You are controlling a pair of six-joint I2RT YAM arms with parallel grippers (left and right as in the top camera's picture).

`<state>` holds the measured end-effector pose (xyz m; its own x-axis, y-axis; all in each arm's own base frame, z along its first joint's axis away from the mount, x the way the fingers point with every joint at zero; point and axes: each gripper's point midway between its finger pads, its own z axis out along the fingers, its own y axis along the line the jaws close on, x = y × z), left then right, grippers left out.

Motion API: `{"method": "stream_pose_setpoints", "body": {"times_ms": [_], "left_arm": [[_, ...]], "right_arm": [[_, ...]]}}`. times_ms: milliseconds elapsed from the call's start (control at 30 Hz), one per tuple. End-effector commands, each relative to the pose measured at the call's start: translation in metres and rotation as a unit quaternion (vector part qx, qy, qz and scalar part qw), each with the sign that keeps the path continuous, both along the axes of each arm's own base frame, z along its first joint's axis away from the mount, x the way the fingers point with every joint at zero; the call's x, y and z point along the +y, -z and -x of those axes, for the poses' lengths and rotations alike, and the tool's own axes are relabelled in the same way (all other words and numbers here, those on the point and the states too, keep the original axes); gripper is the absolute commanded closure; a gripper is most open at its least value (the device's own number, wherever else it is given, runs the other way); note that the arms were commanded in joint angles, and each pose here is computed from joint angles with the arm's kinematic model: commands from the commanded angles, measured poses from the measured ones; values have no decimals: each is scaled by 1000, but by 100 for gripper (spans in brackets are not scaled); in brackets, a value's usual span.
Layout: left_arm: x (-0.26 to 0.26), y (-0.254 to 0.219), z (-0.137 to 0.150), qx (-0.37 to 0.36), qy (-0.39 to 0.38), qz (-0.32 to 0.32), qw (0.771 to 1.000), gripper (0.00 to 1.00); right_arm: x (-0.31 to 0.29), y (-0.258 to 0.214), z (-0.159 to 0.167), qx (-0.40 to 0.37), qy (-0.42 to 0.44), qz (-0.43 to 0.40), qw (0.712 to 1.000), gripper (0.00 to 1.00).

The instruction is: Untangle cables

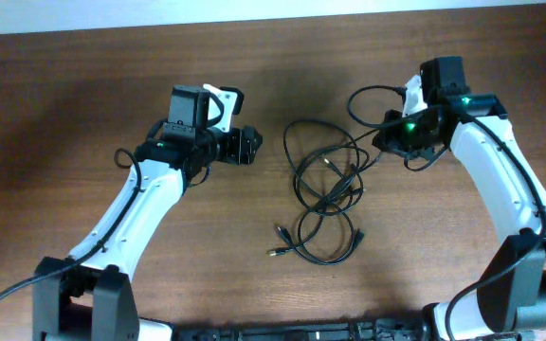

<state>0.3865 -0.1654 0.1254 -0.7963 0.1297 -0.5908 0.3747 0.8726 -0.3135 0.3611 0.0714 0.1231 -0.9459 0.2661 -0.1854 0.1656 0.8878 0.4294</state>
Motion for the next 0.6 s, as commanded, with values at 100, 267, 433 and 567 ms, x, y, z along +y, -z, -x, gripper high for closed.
{"method": "stream_pose_setpoints", "body": {"times_ms": [100,267,433,567], "left_arm": [[-3,-10,2,-12,13,4,1000,24],[-3,-10,2,-12,13,4,1000,25],[-3,-10,2,-12,13,4,1000,25],[-3,-10,2,-13,13,3,1000,24]], "right_arm": [[33,-17,5,0,-34,-107,994,94],[54,-35,5,-33,-86,-171,981,96],[71,-72,-6,-97,-132,-227,960,96],[60,-119,-21,-160,-128,-175,963,96]]}}
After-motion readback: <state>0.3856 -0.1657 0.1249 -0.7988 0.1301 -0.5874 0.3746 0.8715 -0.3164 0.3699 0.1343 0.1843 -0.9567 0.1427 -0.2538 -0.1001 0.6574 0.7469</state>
